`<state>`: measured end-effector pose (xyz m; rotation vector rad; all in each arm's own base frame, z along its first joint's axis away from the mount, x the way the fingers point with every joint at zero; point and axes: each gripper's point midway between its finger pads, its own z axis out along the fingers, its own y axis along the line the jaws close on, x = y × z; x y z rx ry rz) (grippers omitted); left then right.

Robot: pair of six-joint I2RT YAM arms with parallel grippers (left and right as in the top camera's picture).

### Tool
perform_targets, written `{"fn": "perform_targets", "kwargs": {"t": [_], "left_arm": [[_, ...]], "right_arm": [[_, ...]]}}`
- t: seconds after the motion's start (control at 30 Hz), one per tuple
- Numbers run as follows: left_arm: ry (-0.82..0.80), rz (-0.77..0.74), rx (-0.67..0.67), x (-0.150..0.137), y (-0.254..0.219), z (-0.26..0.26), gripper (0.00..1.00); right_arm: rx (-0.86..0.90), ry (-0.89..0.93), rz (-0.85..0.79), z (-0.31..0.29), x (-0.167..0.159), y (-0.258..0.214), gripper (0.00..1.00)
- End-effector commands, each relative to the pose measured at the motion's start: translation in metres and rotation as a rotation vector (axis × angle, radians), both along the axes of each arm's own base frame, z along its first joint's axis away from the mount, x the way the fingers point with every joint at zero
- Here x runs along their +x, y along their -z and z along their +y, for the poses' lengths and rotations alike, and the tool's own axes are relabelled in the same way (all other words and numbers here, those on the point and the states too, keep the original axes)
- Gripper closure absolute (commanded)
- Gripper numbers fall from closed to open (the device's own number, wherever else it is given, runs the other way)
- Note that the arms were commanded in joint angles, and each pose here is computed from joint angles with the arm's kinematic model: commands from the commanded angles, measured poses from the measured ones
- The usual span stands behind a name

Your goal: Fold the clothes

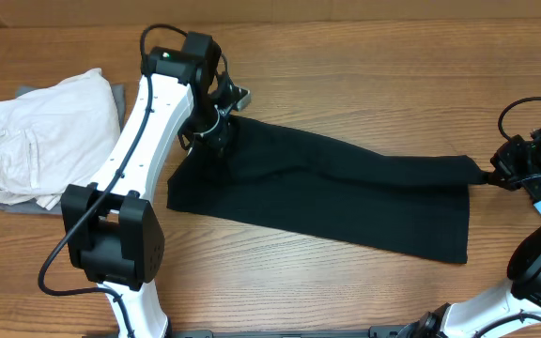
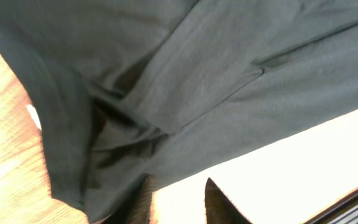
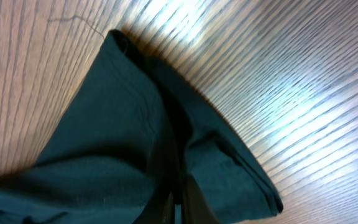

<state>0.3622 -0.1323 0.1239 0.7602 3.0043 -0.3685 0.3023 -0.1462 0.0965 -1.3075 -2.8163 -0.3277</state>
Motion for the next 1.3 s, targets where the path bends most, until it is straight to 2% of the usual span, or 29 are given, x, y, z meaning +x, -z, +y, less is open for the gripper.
{"fn": "perform_targets", "kwargs": {"t": [0.0, 0.07, 0.13, 0.27, 0.4, 0.43, 0.63, 0.7, 0.8, 0.87, 0.93, 1.0, 1.1, 1.17, 1.27], "left_arm": [[0.048, 0.022, -0.058, -0.014, 0.005, -0.013, 0.55], [0.064, 0.026, -0.086, -0.016, 0.018, -0.020, 0.43], [0.080, 0.023, -0.135, -0.019, 0.031, -0.033, 0.39], [0.096, 0.002, -0.101, -0.021, 0.058, -0.034, 0.39], [0.093, 0.002, -0.097, -0.025, 0.074, -0.033, 0.51], [0.092, 0.003, -0.090, -0.026, 0.075, -0.032, 0.51], [-0.013, 0.002, 0.069, -0.022, 0.079, -0.006, 0.54], [-0.025, 0.005, 0.086, -0.022, 0.079, -0.002, 0.51], [-0.031, 0.006, 0.083, -0.021, 0.079, -0.002, 0.38], [-0.032, -0.004, 0.058, -0.018, 0.079, -0.007, 0.37], [-0.027, -0.016, -0.004, -0.015, 0.078, -0.018, 0.40], [-0.026, -0.035, -0.035, -0.010, 0.079, -0.024, 0.48], [-0.035, -0.059, -0.043, -0.006, 0.085, -0.025, 0.56], [-0.040, -0.061, -0.044, -0.008, 0.092, -0.025, 0.57], [-0.056, -0.048, -0.041, -0.013, 0.100, -0.023, 0.72]], "right_arm": [[-0.051, 0.005, -0.017, -0.007, -0.001, -0.007, 0.96], [-0.052, 0.018, -0.014, -0.007, -0.001, -0.007, 0.96], [-0.056, 0.022, -0.021, -0.008, 0.001, -0.007, 0.96], [-0.050, 0.022, -0.029, -0.007, 0.003, -0.008, 0.96], [-0.049, 0.022, -0.031, -0.007, 0.003, -0.008, 0.96], [-0.050, 0.022, -0.031, -0.007, 0.003, -0.008, 0.96], [-0.053, 0.022, -0.037, -0.008, 0.005, -0.008, 0.96], [-0.053, 0.022, -0.038, -0.008, 0.005, -0.008, 0.96], [-0.054, 0.022, -0.038, -0.008, 0.005, -0.008, 0.96], [-0.055, 0.022, -0.041, -0.008, 0.006, -0.008, 0.96], [-0.056, 0.022, -0.043, -0.009, 0.006, -0.008, 0.96], [-0.056, 0.022, -0.043, -0.009, 0.006, -0.008, 0.96], [-0.055, 0.022, -0.042, -0.009, 0.006, -0.008, 0.96], [-0.055, 0.022, -0.043, -0.009, 0.006, -0.008, 0.96], [-0.042, 0.022, -0.053, -0.006, 0.008, -0.008, 0.96]]}}
